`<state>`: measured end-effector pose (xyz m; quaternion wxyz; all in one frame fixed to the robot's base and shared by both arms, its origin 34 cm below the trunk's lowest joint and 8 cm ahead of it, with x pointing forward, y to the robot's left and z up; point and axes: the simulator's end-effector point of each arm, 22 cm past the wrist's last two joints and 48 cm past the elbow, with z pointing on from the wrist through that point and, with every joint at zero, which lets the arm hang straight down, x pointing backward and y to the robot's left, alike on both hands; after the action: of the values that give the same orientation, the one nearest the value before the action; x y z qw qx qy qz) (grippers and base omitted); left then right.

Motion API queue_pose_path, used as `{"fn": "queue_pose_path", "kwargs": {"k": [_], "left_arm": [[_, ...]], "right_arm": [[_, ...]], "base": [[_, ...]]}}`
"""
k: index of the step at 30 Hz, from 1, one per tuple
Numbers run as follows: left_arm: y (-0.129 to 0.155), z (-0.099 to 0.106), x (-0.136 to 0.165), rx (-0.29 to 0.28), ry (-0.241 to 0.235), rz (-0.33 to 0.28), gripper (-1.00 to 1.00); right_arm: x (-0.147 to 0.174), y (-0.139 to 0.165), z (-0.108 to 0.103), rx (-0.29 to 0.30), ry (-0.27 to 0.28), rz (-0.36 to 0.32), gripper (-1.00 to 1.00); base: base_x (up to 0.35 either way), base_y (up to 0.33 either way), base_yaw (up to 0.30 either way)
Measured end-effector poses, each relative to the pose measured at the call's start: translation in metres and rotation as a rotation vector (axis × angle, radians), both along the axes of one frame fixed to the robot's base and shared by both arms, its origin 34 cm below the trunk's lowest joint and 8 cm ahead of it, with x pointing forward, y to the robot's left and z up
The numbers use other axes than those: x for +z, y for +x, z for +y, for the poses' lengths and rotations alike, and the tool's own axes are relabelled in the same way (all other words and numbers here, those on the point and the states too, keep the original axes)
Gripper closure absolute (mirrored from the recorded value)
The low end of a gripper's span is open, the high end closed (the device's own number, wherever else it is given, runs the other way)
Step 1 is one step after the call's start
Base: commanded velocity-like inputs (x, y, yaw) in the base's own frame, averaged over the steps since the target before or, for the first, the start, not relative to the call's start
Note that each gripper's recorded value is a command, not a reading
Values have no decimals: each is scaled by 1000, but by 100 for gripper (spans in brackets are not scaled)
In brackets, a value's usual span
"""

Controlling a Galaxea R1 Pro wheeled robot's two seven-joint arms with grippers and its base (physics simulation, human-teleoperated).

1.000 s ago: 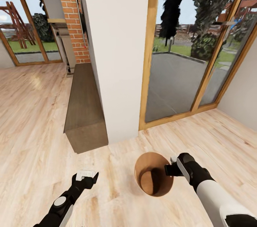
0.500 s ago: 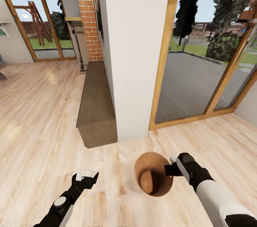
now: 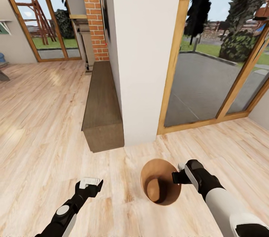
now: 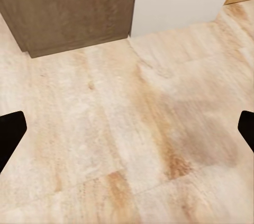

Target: Put the three can of soda from the living room inside the tash can in the kitchen.

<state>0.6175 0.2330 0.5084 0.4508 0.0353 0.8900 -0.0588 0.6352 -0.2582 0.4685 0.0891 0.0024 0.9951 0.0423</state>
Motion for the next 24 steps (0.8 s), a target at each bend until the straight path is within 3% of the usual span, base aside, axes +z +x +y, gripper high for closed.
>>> {"fn": "queue_pose_path", "kwargs": {"k": [11, 24], "left_arm": [[-2, 0, -5, 0, 0, 11, -100], [-4, 0, -10, -1, 1, 19, -100]], "right_arm": [[-5, -1, 4, 1, 6, 7, 100], [-11, -5, 8, 7, 8, 19, 100]], "base": [[0, 0, 19], [15, 8, 181]]}}
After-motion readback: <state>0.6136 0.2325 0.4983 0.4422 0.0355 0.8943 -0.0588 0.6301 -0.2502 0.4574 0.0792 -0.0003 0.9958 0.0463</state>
